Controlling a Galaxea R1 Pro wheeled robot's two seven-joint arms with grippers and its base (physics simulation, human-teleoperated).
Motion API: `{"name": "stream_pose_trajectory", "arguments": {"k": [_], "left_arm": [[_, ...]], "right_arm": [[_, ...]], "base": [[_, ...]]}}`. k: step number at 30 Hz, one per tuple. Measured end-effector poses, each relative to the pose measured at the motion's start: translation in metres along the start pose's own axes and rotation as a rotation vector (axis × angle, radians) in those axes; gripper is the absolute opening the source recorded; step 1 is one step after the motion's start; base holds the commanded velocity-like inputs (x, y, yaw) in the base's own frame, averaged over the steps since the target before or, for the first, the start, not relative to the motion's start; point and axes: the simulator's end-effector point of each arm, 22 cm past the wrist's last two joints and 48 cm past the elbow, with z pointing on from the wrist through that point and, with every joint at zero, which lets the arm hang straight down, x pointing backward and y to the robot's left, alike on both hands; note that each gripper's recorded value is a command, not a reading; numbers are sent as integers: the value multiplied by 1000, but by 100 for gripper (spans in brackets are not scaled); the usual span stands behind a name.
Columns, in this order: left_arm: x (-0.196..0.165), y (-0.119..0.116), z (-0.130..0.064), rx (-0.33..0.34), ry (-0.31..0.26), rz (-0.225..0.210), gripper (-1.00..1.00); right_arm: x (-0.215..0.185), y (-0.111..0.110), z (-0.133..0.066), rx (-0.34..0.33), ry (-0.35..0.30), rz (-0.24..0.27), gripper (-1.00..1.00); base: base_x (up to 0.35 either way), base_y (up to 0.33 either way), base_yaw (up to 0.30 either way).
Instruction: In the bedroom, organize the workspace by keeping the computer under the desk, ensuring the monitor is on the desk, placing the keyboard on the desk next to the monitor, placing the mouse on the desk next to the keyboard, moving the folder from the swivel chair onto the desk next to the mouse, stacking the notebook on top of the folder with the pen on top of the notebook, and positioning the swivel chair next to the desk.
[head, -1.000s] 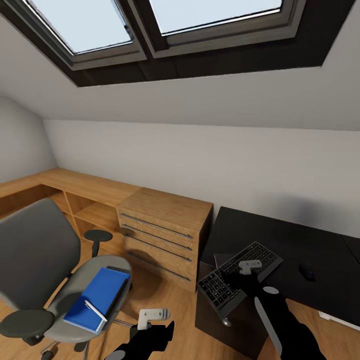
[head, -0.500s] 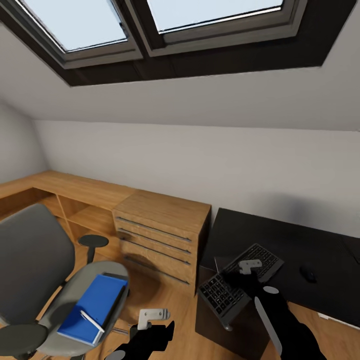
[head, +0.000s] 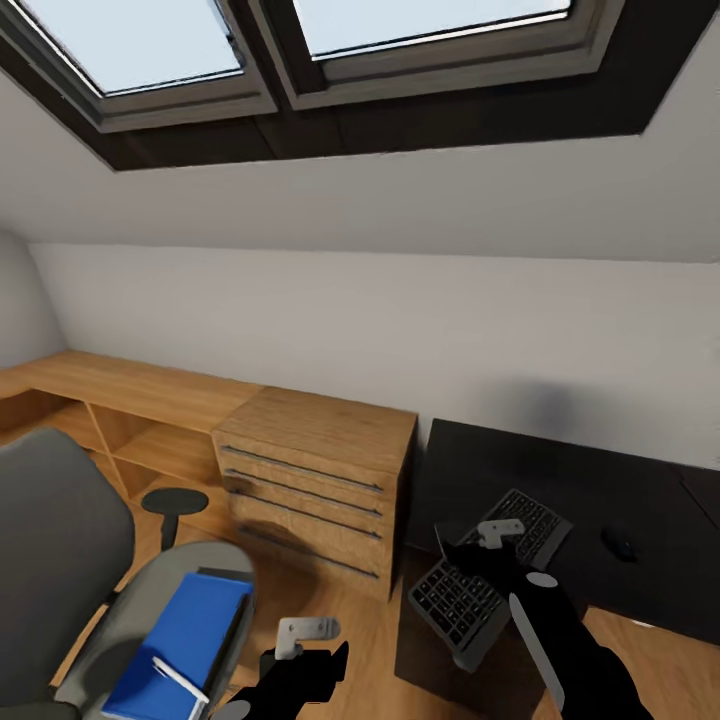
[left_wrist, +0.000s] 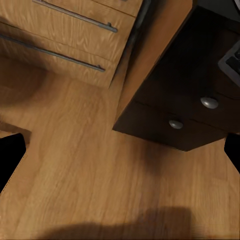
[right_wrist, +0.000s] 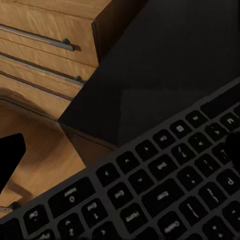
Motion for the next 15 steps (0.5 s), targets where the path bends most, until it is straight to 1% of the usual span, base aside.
{"name": "stream_pose_trajectory", "arguments": {"k": [3, 6, 10, 12, 15], "left_arm": [[0, 0, 0, 1, -1, 1, 100], [-1, 0, -1, 1, -2, 1, 100], [-1, 0, -1, 0, -3, 1, 100], [-1, -1, 0, 1, -3, 0, 100], [-1, -1, 0, 1, -2, 1, 100]], "right_arm": [[-1, 0, 0, 0, -2, 0, 100], [-1, 0, -1, 0, -2, 0, 100], [-1, 0, -1, 0, -3, -1, 100], [-2, 0, 0, 1, -4, -1, 100], [-2, 0, 0, 1, -4, 0, 100]], "base": [[148, 232, -267], [131, 267, -163], [67, 285, -62], [18, 164, -16], [8, 76, -8]]}}
